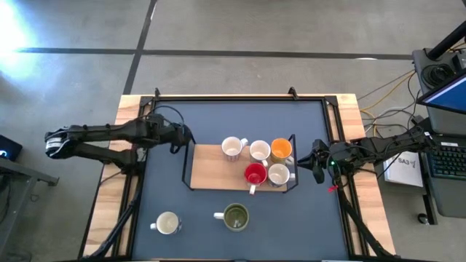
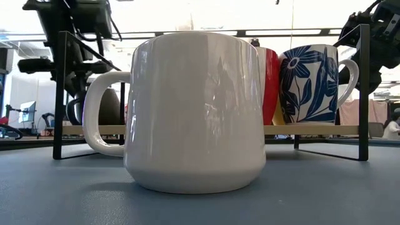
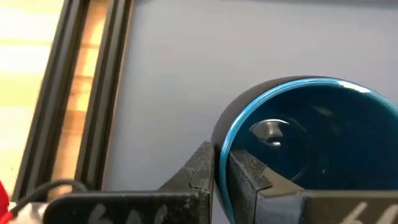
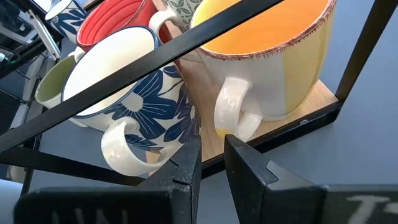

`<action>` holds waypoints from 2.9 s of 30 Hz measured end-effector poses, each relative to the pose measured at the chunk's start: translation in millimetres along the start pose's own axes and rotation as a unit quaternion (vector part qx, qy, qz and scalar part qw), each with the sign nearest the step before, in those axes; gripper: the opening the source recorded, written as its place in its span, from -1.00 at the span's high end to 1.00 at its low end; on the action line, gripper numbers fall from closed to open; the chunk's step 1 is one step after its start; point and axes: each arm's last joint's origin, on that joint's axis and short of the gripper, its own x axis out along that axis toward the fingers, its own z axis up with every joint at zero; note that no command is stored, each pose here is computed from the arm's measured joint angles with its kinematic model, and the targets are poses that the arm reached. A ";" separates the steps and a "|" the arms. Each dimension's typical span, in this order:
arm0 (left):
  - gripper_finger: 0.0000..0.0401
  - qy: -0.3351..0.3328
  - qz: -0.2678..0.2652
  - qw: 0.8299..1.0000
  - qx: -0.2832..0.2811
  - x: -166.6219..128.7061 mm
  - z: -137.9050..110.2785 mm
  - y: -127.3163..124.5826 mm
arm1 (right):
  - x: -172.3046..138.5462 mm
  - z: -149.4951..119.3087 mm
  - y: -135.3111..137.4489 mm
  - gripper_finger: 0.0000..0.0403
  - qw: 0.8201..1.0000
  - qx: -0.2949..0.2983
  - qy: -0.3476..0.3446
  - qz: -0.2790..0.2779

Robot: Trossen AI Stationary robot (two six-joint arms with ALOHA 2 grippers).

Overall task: Place coffee mugs
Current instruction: Put the black mug on the shelf

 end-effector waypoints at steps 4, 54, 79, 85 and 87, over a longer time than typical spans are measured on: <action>0.96 -0.004 0.015 1.000 0.011 7.2 11.5 -7.9 | 0.0 0.0 0.0 0.71 1.000 0.000 0.000 0.000; 0.45 0.149 -0.030 0.986 0.064 30.7 73.0 -31.4 | 0.0 0.0 0.0 0.71 1.000 0.000 0.000 0.000; 0.46 0.161 0.007 0.987 0.020 46.4 68.1 -39.9 | 0.0 0.0 0.0 0.71 1.000 0.000 0.000 0.000; 0.59 0.161 0.030 0.986 0.038 54.7 65.5 -42.1 | 0.0 0.0 0.0 0.71 1.000 0.000 0.000 0.000; 0.67 0.151 0.029 0.987 0.044 56.7 66.2 -43.9 | 0.0 0.0 0.1 0.71 1.000 0.000 0.000 0.000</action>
